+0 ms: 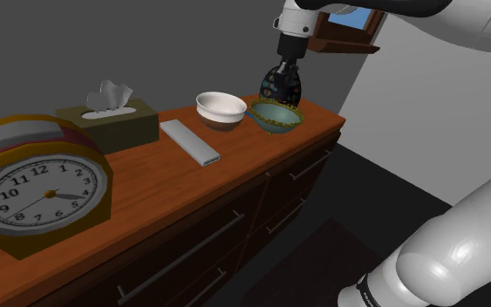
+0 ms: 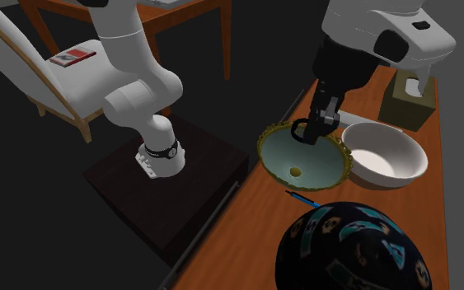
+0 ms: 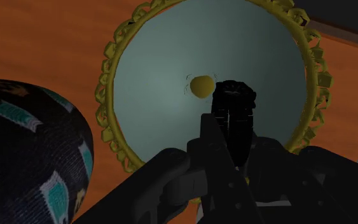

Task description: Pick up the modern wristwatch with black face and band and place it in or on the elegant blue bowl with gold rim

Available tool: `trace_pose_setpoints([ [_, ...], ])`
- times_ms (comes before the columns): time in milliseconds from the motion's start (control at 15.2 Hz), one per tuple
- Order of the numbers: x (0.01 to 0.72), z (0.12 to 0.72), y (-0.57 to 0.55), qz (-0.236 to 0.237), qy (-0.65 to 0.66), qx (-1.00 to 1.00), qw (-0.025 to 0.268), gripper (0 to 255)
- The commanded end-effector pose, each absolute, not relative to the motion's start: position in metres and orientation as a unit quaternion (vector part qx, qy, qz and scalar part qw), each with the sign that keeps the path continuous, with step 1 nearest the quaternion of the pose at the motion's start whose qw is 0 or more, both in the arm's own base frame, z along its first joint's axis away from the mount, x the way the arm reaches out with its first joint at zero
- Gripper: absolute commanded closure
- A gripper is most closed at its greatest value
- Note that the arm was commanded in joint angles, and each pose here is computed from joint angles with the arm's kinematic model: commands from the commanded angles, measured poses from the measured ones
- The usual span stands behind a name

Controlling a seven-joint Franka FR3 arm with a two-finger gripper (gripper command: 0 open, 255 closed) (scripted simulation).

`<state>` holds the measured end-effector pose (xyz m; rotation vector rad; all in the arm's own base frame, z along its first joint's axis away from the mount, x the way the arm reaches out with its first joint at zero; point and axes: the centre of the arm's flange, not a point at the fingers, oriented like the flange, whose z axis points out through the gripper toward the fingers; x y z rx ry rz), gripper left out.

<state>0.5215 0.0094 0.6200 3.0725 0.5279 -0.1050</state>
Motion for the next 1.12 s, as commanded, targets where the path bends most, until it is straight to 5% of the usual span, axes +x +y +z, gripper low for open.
trace_pose_setpoints([
  [0,0.521,0.61,0.01,-0.034,0.169,0.985,0.011,255],
  [594,0.521,0.601,0.01,-0.034,0.169,0.985,0.011,255],
  [660,0.521,0.601,0.01,-0.034,0.169,0.985,0.011,0],
  [1056,0.521,0.614,0.01,-0.034,0.169,0.985,0.011,0],
])
